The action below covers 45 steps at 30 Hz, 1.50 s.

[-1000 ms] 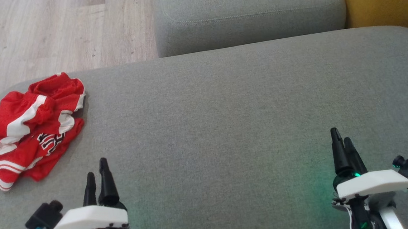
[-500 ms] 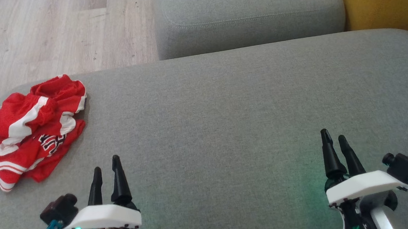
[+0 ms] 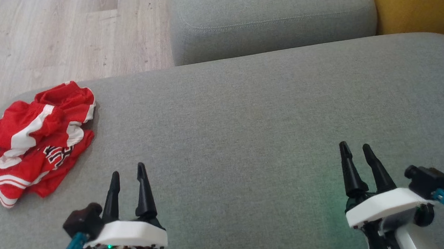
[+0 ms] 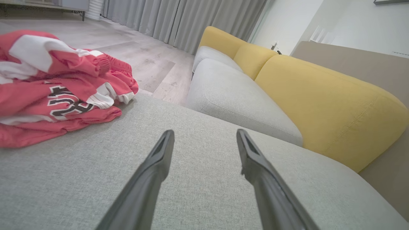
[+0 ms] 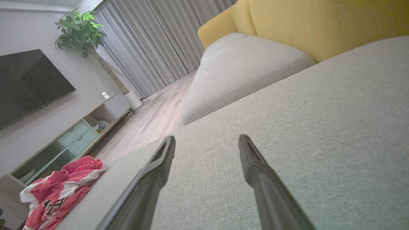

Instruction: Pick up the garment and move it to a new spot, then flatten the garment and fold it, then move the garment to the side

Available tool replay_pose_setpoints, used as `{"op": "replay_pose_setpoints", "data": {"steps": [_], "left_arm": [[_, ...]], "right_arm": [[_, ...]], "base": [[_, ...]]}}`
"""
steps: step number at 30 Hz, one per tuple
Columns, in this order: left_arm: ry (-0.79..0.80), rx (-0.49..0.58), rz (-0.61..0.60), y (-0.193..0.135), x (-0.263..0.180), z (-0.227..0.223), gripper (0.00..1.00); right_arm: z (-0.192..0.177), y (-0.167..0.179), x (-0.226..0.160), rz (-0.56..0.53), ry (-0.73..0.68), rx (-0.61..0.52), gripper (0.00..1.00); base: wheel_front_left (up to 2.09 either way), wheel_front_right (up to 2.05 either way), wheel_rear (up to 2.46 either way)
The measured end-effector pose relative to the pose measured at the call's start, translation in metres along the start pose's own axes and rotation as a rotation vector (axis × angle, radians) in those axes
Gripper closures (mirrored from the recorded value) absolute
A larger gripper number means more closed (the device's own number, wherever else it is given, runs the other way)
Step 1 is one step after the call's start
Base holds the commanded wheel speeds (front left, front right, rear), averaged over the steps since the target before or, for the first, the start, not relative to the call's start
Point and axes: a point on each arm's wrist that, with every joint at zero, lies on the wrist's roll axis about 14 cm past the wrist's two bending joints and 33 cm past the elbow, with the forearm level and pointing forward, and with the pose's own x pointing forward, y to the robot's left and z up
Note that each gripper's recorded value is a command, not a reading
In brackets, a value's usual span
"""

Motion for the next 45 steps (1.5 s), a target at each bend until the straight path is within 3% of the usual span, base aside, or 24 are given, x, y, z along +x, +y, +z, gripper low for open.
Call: {"op": "replay_pose_setpoints", "data": {"steps": [24, 39, 45], "left_arm": [[-0.048, 0.324, -0.049, -0.014, 0.002, -0.001, 0.00], [-0.083, 0.468, -0.057, -0.018, 0.001, 0.000, 0.00], [-0.086, 0.473, -0.058, -0.018, 0.002, 0.001, 0.00]], "right_arm": [[0.001, 0.000, 0.000, 0.034, -0.019, -0.323, 0.00], [-0.003, 0.009, 0.002, 0.085, -0.023, -0.502, 0.00], [-0.003, 0.009, 0.002, 0.086, -0.021, -0.504, 0.00]], "base": [[0.00, 0.00, 0.00], [0.00, 0.00, 0.00], [0.00, 0.00, 0.00]]}}
